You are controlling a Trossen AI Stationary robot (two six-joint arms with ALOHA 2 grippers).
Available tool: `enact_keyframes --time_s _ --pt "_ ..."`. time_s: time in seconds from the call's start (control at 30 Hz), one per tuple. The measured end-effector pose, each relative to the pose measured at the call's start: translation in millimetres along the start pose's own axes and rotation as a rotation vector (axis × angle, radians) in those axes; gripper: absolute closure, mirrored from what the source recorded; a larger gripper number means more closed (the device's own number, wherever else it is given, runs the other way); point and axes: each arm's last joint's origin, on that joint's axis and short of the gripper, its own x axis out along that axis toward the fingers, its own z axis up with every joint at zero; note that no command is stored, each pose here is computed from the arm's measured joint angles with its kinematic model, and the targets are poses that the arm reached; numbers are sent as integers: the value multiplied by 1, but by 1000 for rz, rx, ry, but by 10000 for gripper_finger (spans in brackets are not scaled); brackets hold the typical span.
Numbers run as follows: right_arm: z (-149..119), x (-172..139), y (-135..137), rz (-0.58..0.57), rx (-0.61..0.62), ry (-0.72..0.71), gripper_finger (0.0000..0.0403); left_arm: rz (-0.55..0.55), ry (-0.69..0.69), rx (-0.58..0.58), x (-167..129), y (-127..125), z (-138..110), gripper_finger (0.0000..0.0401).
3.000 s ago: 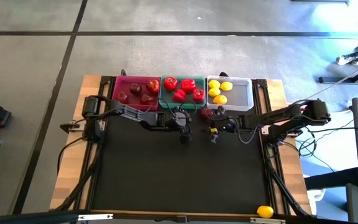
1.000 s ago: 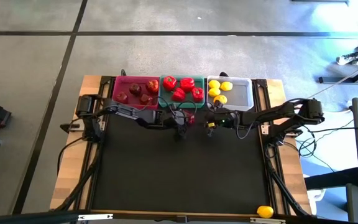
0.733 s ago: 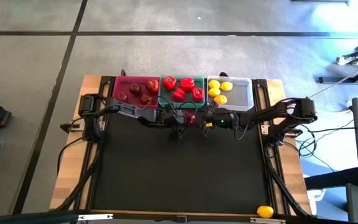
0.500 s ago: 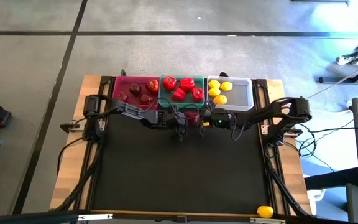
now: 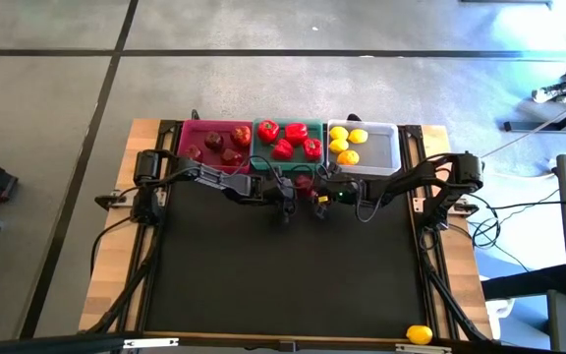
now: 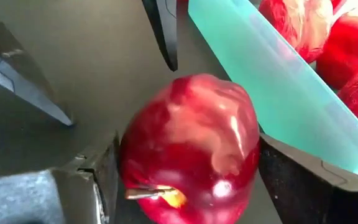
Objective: Sort produce into baskets
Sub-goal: Put the apple into the pink bin
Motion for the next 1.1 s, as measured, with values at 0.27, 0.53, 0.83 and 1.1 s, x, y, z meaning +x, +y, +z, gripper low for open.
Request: enact_keyframes --time_s 0.27,0.53,0.83,1.1 --pt "1 0 0 3 4 -9 209 0 -2 -17 0 0 0 17" --pt "5 -9 -1 55 30 16 251 2 16 -67 -5 -5 0 17" --pt "29 -45 -7 180 93 61 241 -2 -27 -59 -54 -23 14 17" --pt "77 -62 5 242 -5 142 240 -118 11 -46 -113 -29 13 17"
